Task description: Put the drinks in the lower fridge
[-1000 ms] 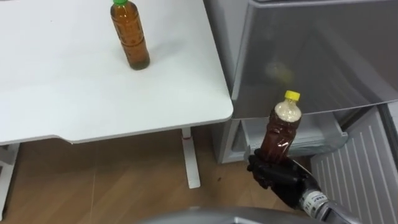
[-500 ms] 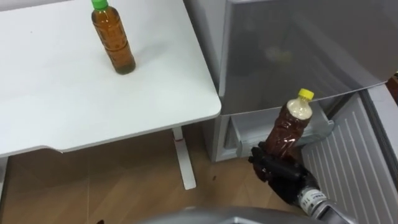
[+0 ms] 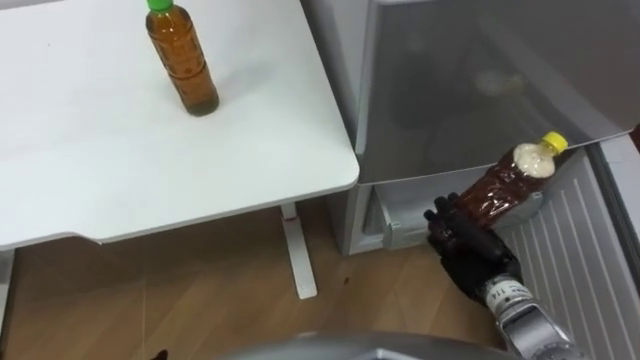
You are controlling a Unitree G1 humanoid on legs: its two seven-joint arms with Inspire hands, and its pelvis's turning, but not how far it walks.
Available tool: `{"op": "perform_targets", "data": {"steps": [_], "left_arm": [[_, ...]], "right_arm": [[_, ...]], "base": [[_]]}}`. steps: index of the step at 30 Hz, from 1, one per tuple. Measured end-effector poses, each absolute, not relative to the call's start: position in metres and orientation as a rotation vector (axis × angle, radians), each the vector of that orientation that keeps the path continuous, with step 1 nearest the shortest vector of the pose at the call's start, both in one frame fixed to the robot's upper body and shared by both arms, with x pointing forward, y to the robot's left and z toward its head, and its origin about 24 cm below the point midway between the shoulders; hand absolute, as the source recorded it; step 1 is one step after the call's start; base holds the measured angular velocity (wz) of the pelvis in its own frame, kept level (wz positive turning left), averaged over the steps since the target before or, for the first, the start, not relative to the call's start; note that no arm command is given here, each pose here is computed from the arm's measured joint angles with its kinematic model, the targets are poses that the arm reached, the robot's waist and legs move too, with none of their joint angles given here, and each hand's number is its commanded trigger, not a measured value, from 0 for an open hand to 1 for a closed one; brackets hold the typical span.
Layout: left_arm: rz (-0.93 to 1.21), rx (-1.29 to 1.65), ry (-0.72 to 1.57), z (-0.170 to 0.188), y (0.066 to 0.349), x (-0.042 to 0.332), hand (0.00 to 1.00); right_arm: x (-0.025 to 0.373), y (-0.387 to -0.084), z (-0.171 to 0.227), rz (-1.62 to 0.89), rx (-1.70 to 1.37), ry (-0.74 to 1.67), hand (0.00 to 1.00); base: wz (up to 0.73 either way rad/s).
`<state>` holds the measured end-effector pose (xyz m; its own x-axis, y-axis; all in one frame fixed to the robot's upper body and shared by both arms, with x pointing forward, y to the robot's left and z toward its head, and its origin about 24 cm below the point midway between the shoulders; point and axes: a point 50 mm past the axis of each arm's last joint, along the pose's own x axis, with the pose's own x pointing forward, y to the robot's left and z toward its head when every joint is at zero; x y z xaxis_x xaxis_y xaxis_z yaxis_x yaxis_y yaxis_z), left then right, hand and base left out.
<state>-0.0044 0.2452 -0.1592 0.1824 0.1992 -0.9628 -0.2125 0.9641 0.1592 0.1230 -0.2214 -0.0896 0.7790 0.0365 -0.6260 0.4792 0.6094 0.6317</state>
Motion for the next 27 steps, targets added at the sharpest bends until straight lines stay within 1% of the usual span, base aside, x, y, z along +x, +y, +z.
{"op": "perform_targets", "data": {"steps": [8, 18, 27], "left_arm": [[0.292, -0.003, 1.402, -0.159, 0.243, -0.023, 0.0], [0.283, 0.016, 1.449, -0.16, 0.24, -0.034, 0.0], [0.289, 0.042, 1.477, -0.159, 0.243, -0.037, 0.0]], "right_arm": [[0.124, -0.234, -0.091, -0.448, 1.119, 0.562, 1.0], [0.122, -0.244, -0.102, -0.539, 1.14, 0.574, 1.0], [0.134, -0.258, -0.103, -0.619, 1.152, 0.539, 1.0]], "base": [[0.0], [0.01], [0.18]]}}
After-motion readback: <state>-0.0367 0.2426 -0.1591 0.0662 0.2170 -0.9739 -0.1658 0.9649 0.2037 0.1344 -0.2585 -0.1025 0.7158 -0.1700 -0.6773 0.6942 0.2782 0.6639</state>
